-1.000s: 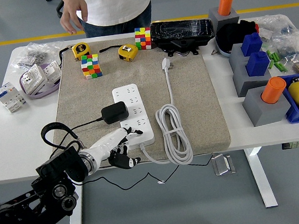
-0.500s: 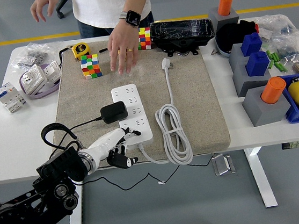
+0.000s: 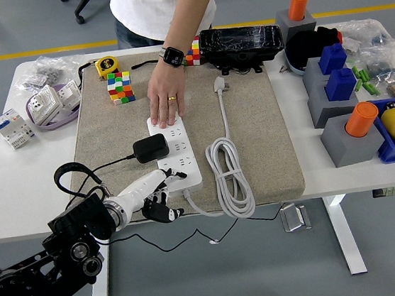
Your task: Put the plug near the board,insert it into the board,press the button,pull the plug out
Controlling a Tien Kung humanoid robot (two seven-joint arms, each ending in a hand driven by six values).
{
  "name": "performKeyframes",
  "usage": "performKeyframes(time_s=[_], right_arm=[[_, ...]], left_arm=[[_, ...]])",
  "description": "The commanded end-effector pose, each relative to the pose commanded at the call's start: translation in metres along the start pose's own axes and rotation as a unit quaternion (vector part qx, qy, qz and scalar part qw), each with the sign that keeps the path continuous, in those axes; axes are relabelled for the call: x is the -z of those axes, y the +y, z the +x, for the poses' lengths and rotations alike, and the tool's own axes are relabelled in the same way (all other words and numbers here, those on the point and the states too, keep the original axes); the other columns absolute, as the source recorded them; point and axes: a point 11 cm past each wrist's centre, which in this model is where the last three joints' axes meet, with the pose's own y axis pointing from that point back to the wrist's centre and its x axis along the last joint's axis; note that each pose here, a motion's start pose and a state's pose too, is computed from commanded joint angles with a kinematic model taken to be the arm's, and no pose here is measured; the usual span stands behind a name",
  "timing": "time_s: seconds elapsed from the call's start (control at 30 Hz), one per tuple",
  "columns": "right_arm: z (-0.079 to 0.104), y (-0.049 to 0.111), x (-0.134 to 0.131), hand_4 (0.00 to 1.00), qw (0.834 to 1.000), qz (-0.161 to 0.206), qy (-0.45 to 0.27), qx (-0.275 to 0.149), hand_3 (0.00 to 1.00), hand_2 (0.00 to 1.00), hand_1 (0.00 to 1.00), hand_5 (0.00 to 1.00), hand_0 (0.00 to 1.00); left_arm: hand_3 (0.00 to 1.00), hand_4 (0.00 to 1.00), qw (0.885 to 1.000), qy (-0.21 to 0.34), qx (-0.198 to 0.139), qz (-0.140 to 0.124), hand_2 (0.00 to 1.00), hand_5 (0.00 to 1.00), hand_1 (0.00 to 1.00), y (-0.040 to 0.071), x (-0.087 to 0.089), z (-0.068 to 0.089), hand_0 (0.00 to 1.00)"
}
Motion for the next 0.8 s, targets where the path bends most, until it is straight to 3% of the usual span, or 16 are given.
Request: performKeyframes(time_s=[0.23, 0.5, 0.67, 0.7, 0.8], right_arm=[[-0.001, 0.000, 0.000, 0.954, 1.000, 0.000, 0.000, 0.000, 0.553, 0.646, 0.643, 0.491, 0.611], [-0.001, 0.000, -0.001, 0.954, 1.000, -0.001, -0.003, 0.000, 0.553, 0.646, 0.643, 0.490, 0.611], [-0.001, 0.000, -0.002, 0.954, 1.000, -0.001, -0.003, 0.001, 0.553, 0.646, 0.643, 0.490, 0.611], [-0.001, 0.000, -0.002, 0.954, 1.000, -0.001, -0.003, 0.001, 0.553, 0.646, 0.643, 0.489, 0.611], [-0.001, 0.000, -0.003, 0.954, 1.000, -0.002, -0.003, 0.001, 0.553, 0.646, 0.643, 0.489, 0.611]], left_arm=[[0.872, 0.752, 1.000, -0.005, 0.003, 0.014, 0.141, 0.002, 0.075, -0.001, 0.007, -0.002, 0.064], [0.865, 0.749, 1.000, -0.001, 0.002, 0.007, 0.141, 0.002, 0.074, 0.000, 0.004, -0.002, 0.063], [0.865, 0.749, 0.997, 0.052, -0.012, -0.061, 0.141, 0.002, 0.074, 0.006, -0.017, 0.009, 0.063], [0.733, 0.637, 0.994, 0.073, -0.020, -0.084, 0.222, 0.054, 0.070, 0.007, -0.022, 0.013, 0.098], [0.733, 0.637, 0.982, 0.129, -0.036, -0.131, 0.222, 0.054, 0.070, 0.009, -0.030, 0.020, 0.098]])
